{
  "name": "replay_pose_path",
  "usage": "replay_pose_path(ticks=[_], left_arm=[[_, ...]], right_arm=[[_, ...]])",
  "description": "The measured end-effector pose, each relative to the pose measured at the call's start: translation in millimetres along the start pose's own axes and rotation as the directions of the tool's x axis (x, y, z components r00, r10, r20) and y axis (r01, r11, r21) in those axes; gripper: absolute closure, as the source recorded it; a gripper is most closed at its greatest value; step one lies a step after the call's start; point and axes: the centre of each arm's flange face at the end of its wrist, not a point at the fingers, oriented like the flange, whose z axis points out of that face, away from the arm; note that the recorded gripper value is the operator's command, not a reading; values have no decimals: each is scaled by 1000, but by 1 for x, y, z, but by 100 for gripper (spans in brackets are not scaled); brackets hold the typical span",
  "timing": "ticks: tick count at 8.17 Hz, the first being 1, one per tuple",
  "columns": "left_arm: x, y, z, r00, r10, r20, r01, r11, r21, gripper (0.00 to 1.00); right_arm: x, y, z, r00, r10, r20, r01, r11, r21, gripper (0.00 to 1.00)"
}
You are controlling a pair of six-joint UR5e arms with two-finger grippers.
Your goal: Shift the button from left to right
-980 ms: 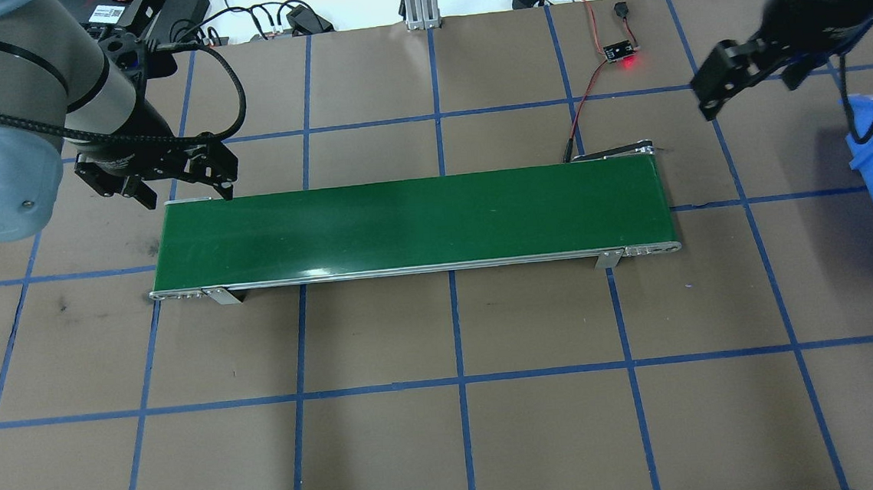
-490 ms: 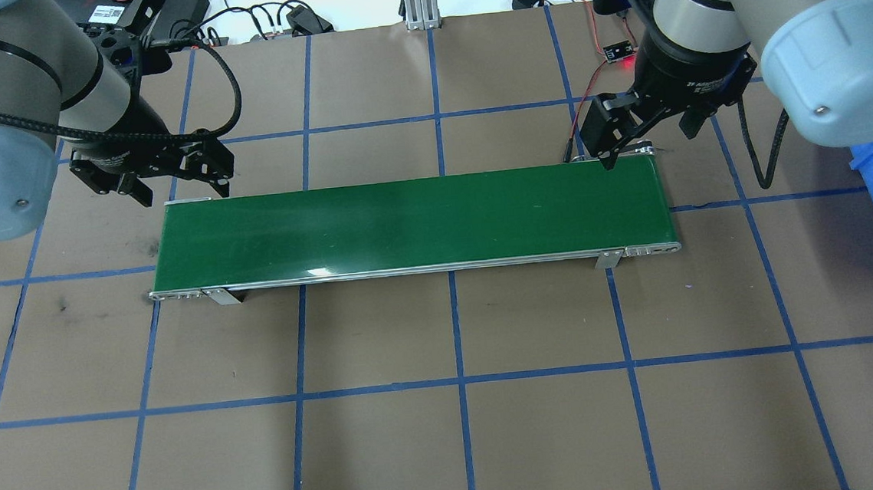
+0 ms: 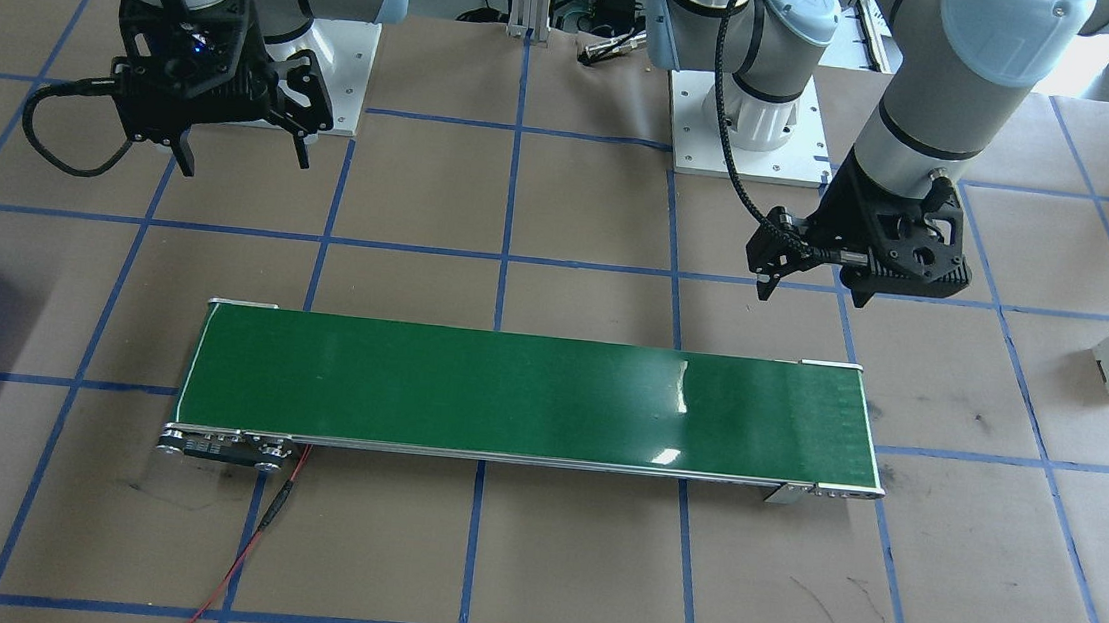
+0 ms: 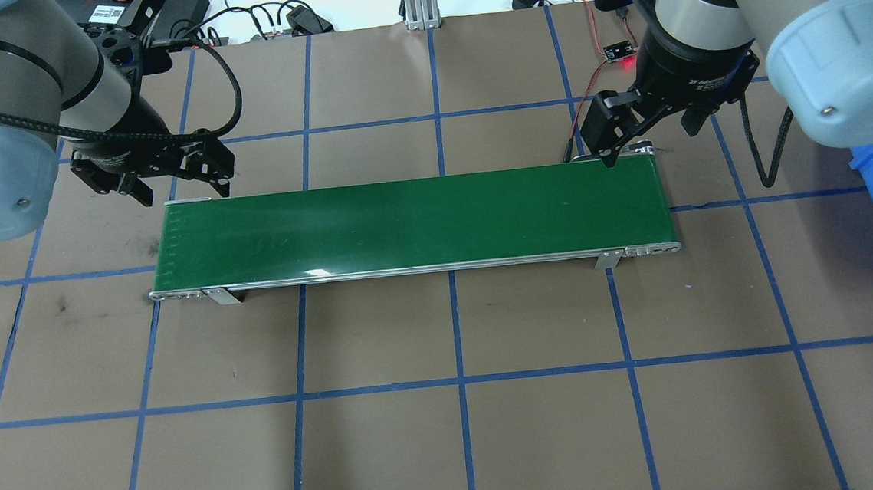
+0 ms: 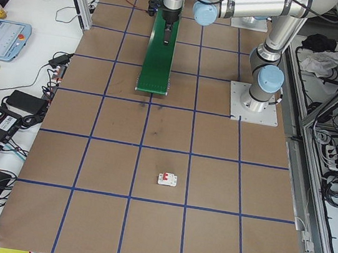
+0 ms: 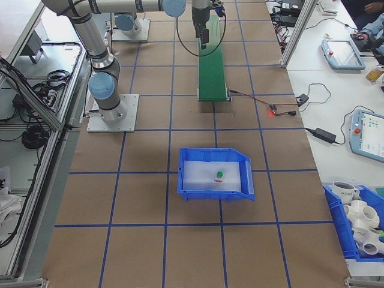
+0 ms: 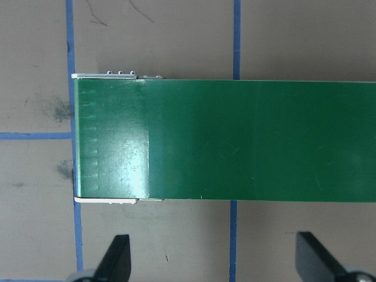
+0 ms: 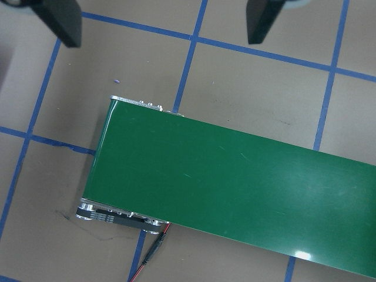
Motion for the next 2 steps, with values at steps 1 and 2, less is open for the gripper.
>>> replay_pose_path(ticks=[1, 2], left_arm=[[-1, -1, 0, 1000, -1, 0, 1, 1000, 1, 0], [-1, -1, 0, 1000, -1, 0, 1, 1000, 0, 0]], right_arm=[[0, 0, -1, 1000, 0, -1, 0, 1000, 2, 0], [0, 1, -2, 1000, 0, -1, 0, 1000, 4, 0]])
